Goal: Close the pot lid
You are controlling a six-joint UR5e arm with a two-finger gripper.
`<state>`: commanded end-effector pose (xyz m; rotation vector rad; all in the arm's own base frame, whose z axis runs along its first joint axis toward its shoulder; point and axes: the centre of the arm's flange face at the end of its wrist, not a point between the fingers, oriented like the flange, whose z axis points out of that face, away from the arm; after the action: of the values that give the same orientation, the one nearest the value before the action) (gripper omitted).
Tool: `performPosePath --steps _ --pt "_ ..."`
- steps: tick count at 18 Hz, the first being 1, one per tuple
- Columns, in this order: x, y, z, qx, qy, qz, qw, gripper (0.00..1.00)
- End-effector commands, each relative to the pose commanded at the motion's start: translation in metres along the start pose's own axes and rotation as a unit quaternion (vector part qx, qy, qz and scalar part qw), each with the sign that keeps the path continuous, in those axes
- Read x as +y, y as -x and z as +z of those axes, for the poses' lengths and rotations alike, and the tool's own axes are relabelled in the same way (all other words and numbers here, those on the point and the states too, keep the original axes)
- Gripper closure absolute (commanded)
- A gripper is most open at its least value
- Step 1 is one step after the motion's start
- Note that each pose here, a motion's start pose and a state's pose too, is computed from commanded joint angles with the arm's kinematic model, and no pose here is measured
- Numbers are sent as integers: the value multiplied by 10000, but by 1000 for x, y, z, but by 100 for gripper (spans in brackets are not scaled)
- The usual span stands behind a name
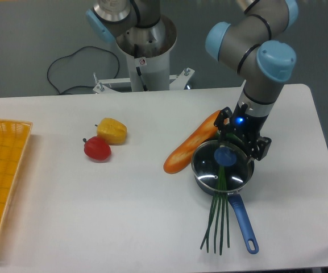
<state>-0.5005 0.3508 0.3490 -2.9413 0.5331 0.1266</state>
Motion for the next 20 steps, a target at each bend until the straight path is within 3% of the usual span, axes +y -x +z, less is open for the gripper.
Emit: performPosePath --steps 4,11,15,20 --pt "-3 -12 -18 44 423 72 9991 0" --pt "-23 -42 -45 94 476 229 9986 0" --pt "-18 -49 -49 228 809 271 9961 0" --pt "-13 -57 -55 411 834 241 9954 0"
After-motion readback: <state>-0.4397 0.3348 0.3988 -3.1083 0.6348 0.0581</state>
